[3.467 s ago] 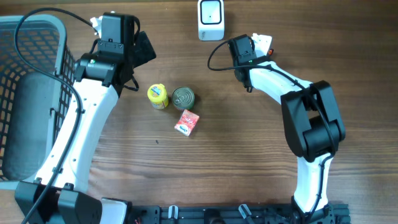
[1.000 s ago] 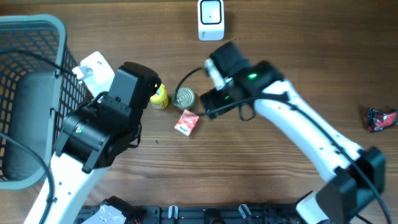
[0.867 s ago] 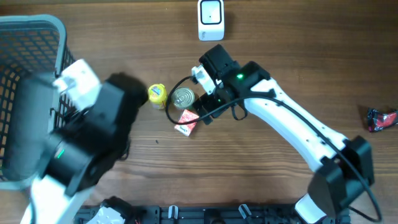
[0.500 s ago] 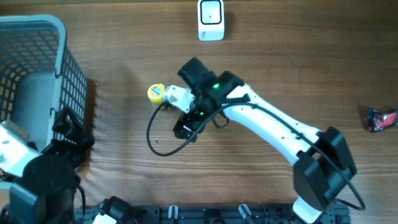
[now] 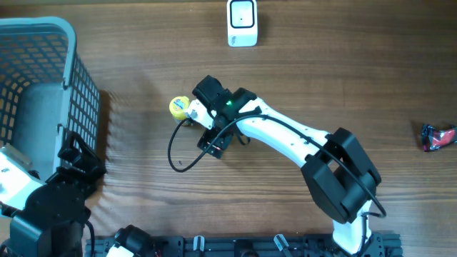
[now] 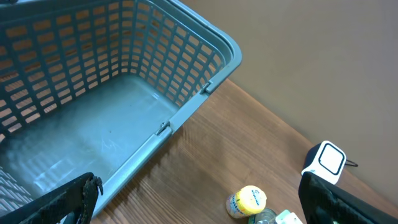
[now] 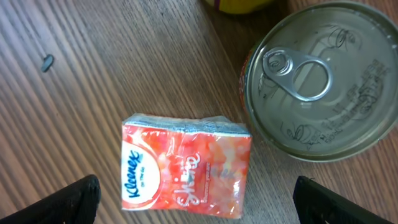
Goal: Scan the item barcode
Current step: 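Grasp the red-white tissue pack with the right gripper, then lift the tissue pack up to the white scanner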
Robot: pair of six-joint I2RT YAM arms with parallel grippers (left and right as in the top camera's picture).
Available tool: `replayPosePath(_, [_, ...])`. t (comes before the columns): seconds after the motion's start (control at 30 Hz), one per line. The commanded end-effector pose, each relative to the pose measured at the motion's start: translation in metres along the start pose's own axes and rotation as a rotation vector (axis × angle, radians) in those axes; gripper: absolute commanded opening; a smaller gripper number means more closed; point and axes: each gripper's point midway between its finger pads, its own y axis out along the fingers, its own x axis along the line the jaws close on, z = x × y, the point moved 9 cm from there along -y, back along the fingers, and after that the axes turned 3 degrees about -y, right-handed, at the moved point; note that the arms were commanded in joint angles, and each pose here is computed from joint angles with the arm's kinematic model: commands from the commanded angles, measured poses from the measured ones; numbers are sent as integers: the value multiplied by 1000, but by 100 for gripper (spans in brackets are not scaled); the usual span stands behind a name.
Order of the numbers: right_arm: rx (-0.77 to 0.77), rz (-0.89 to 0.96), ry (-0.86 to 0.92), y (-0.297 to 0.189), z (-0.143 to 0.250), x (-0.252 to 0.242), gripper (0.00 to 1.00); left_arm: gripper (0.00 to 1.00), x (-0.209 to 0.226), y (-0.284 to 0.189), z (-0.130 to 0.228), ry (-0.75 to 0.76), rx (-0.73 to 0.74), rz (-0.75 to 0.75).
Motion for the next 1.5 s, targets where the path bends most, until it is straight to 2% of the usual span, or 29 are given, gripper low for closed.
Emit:
replayPosePath(0.0, [73, -28, 24, 30, 8, 0, 100, 100, 2, -1, -1, 15, -17, -8])
replayPosePath(0.23, [123, -61, 63, 53, 15, 3, 99, 100, 2, -1, -2, 14, -20, -10])
replayPosePath(0.33, [101, -49, 100, 53, 11, 1, 92, 100, 2, -1, -1, 15, -20, -10])
replayPosePath(0.43, [87, -34, 173, 54, 9, 0, 77, 100, 2, -1, -1, 16, -18, -11])
replayPosePath(0.5, [87, -32, 207, 54, 9, -1, 76, 100, 3, -1, -1, 20, -17, -14])
replayPosePath(0.73, [139, -24, 523, 53, 16, 1, 76, 100, 3, -1, -1, 20, -16, -14])
replayPosePath(0.9, [194, -33, 748, 35, 13, 0, 70, 100, 3, -1, -1, 20, -16, -14])
replayPosePath(1.0, [213, -125, 825, 12, 7, -9, 70, 100, 3, -1, -1, 20, -16, -14])
replayPosePath(1.1, [218, -307, 897, -10, 4, -18, 71, 100, 3, -1, -1, 23, -14, -16])
replayPosePath(1.33, [353, -700, 1113, -44, 40, -34, 71, 100, 4, -1, 0, 28, -8, -17])
replayPosePath(1.47, [370, -750, 1166, -51, 49, -41, 70, 100, 3, -1, 1, 28, -2, -13])
